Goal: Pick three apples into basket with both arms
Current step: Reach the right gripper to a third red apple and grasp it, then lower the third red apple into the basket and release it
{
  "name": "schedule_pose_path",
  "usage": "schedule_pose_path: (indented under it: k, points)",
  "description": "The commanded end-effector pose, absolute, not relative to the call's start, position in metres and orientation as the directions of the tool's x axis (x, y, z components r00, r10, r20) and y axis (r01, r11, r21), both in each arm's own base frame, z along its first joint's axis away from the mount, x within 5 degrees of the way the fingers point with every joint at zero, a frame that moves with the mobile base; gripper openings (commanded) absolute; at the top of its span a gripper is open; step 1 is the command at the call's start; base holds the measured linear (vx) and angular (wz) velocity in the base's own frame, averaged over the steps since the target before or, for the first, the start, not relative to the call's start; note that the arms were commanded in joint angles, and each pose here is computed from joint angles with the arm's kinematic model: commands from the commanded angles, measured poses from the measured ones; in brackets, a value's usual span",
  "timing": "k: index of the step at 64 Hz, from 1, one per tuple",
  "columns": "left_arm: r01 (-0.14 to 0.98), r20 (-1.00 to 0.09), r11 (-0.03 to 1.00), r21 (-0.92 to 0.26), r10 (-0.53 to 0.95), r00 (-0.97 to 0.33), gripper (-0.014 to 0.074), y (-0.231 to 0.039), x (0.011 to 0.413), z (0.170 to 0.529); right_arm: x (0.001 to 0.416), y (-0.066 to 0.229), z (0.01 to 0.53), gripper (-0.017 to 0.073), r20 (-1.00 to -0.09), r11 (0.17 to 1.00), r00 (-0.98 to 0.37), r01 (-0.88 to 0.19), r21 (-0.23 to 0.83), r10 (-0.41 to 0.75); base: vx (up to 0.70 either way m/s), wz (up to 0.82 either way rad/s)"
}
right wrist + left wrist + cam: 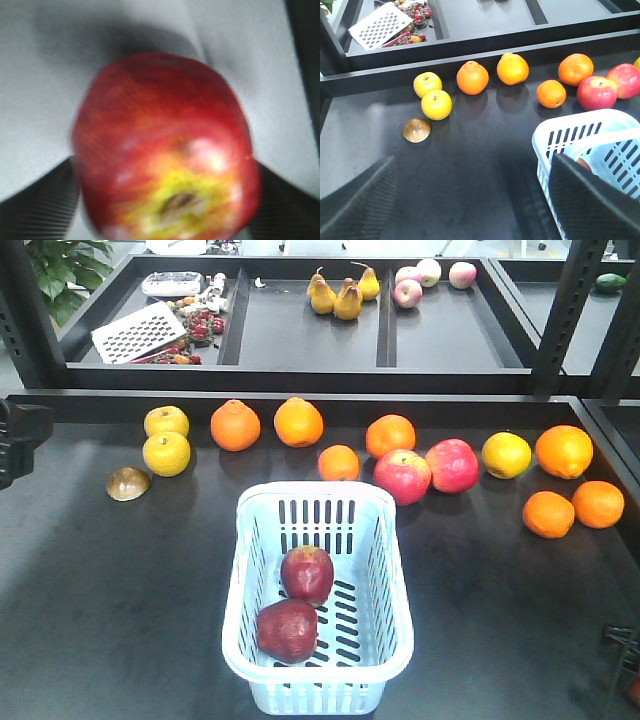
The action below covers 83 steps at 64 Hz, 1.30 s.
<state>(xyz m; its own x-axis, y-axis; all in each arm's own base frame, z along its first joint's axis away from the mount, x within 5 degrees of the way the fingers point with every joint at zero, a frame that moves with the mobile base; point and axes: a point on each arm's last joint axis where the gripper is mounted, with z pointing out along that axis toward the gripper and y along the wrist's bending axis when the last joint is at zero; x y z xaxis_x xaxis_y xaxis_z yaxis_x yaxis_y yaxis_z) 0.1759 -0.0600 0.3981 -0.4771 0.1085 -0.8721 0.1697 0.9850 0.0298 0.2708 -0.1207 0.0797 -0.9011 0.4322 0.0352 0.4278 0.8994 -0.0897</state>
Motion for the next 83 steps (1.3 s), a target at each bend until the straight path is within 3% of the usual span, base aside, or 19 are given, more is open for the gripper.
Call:
schedule_pose_path:
  k: [1,8,24,31,43,60,70,83]
  points:
    - [0.182,-0.911,0.983,0.021,0.094,-0.401,0.059,-0.061,0.176,0.411,0.278,-0.126,0.102,0.0377,-0.056,0.895,-0.899,0.438,-0.09,0.434,0.0,0.0]
    - [0.182,-0.911,0.983,0.021,0.094,-0.401,0.059,-0.061,0.176,0.411,0.279,-0.125,0.116,0.033,-0.101,0.893,-0.896,0.442,-0.084,0.433,0.0,0.0]
    - [0.182,-0.911,0.983,0.021,0.094,-0.401,0.059,-0.061,0.176,0.411,0.281,-0.103,0.181,0.0329,-0.294,0.91,-0.876,0.412,-0.044,0.383,0.0,0.0]
    - [0.182,-0.911,0.983,0.021,0.094,-0.401,0.059,-0.061,0.176,0.411,0.28,-0.071,0.216,0.0329,-0.397,0.946,-0.872,0.324,-0.028,0.287,0.0,0.0]
    - [0.182,-0.911,0.983,0.021,0.094,-0.401,0.059,-0.061,0.176,0.411,0.263,0.009,0.268,0.0329,-0.535,0.999,-0.844,0.033,0.002,0.029,0.0,0.0]
    - [0.182,-0.911,0.983,0.021,0.094,-0.401,0.059,-0.061,0.176,0.411,0.228,0.11,0.29,0.0329,-0.617,0.936,-0.754,-0.345,0.076,-0.227,0.0,0.0]
    - [0.182,-0.911,0.983,0.021,0.094,-0.401,0.059,-0.061,0.176,0.411,0.228,0.147,0.286,0.0329,-0.683,0.887,-0.679,-0.451,0.101,-0.268,0.0,0.0]
    - [0.182,-0.911,0.983,0.021,0.094,-0.402,0.059,-0.06,0.176,0.411,0.244,0.172,0.265,0.0372,-0.697,0.877,-0.693,-0.436,0.203,-0.183,0.0,0.0]
